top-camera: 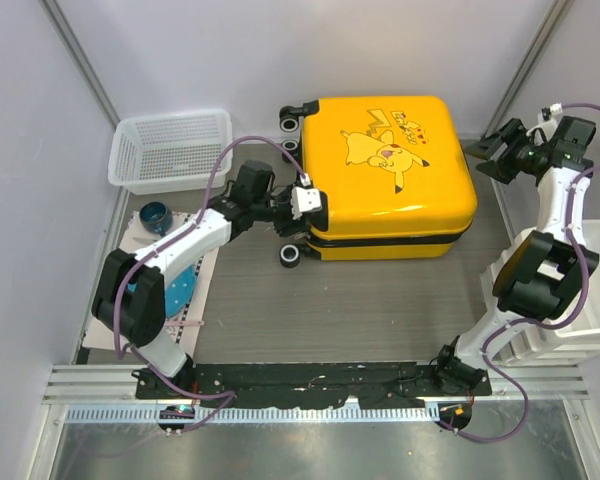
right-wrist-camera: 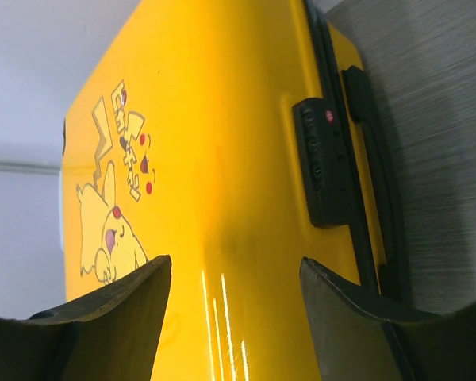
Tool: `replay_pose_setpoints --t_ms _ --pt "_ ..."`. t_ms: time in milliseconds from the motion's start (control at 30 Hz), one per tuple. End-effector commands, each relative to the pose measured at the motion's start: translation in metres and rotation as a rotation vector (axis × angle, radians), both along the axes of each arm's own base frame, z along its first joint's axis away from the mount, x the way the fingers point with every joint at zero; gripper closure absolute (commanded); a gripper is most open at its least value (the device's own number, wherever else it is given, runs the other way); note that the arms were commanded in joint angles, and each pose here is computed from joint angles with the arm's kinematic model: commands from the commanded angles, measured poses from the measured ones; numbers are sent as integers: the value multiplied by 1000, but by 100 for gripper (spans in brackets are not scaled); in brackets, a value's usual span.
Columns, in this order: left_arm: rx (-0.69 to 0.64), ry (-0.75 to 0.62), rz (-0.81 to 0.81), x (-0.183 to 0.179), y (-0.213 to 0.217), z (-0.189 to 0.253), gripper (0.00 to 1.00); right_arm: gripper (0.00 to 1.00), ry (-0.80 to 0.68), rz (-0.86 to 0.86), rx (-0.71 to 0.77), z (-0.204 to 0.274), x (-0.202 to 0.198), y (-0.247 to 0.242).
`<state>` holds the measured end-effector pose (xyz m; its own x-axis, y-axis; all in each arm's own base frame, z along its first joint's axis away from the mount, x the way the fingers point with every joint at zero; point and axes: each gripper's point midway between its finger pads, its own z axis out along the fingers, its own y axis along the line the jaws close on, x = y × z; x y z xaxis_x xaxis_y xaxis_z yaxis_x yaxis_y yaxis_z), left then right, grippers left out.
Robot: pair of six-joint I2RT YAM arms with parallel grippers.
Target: Open, take out, and arrange the luggage
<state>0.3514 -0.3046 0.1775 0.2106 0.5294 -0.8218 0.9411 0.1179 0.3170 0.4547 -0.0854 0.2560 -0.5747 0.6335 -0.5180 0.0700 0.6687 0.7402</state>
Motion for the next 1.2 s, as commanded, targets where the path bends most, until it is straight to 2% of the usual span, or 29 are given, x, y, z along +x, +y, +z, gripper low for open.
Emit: replay_pose_setpoints --t_ms 0,67,233,300,400,500,633,767,1000,1167 --pt "-144 -73 -18 1 -24 37 40 28 -114 118 -207 40 -12 27" --pt "-165 -41 9 -5 -3 40 36 28 -134 171 -254 42 -15 38" --pt "-226 -15 38 -33 42 49 34 28 -179 225 -325 54 -25 52" --pt "-244 -50 49 -46 52 62 31 28 -203 259 -356 58 -26 58" --pt "-230 -13 59 -63 63 47 30 29 -240 332 -420 68 -31 75" --pt "-263 69 117 -67 67 34 25 30 -288 473 -539 76 -36 112" --pt "-356 117 236 -59 79 40 23 29 -381 689 -672 90 -51 172" --pt "-387 148 335 -58 107 41 20 23 -458 929 -844 84 -73 256" --pt "-403 234 530 -65 152 20 18 18 -554 1235 -923 60 -111 373" --pt "-427 286 631 -68 172 10 17 16 -541 1439 -957 12 -133 426"
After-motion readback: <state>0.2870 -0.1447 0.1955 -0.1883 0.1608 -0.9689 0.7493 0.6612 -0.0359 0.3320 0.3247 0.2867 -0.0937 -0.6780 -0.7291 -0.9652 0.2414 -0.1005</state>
